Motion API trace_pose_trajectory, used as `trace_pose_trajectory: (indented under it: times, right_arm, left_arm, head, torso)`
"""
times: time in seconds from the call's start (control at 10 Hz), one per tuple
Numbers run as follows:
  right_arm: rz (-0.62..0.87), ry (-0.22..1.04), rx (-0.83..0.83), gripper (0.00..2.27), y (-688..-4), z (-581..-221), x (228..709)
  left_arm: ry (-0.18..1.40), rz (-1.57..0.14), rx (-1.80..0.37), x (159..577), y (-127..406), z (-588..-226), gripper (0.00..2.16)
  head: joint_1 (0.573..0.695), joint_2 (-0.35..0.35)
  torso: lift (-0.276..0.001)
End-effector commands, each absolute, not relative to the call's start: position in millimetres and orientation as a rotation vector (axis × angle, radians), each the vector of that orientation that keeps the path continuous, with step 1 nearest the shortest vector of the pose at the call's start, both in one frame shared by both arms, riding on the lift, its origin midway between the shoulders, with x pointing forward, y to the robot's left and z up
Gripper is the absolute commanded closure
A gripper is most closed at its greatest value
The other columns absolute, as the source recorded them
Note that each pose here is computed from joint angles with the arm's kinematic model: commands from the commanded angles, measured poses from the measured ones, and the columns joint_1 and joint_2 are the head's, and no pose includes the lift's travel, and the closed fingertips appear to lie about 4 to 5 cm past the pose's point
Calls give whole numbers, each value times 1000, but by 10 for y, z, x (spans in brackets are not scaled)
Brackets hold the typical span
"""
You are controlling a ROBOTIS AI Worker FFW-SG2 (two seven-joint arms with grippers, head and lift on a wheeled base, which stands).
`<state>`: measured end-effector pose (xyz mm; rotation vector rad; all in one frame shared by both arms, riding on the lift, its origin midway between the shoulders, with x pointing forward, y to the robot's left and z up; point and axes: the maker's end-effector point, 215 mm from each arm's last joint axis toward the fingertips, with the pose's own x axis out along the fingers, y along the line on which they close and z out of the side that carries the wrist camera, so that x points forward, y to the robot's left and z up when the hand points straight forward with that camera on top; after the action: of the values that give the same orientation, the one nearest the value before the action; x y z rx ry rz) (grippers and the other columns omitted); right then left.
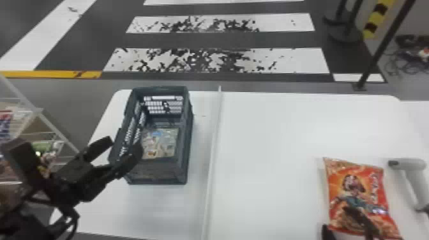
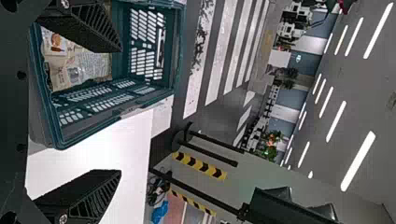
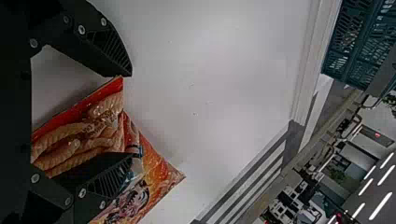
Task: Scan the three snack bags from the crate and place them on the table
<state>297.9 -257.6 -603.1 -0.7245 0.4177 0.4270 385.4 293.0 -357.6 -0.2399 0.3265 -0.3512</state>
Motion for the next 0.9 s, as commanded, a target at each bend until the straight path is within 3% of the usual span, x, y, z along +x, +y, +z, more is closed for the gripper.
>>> trace_pose_trajectory:
  times: [0.0, 0.2, 0.5, 0.8]
  right_arm:
    - [420, 426, -731, 2159, -2601, -6048, 2993]
    - [424, 372, -720, 2229, -2533, -5928, 2998]
    - [383, 235, -668, 2229, -2526, -5421, 2998]
    - [303, 114, -408, 2229, -2818, -4336, 3122]
  left_arm:
    - [326, -356, -238, 3848, 2923, -3573, 70]
    - [323, -363, -237, 3831, 2937, -3552, 70]
    - [316, -368, -237, 3829, 2908, -3511, 70]
    - [314, -374, -241, 3830, 2870, -3504, 70]
  head:
    - [695, 63]
    - [695, 55]
    - [695, 67]
    - [695, 57]
  torso:
    - [-36]
    - [-36]
    - [-36]
    - [-36]
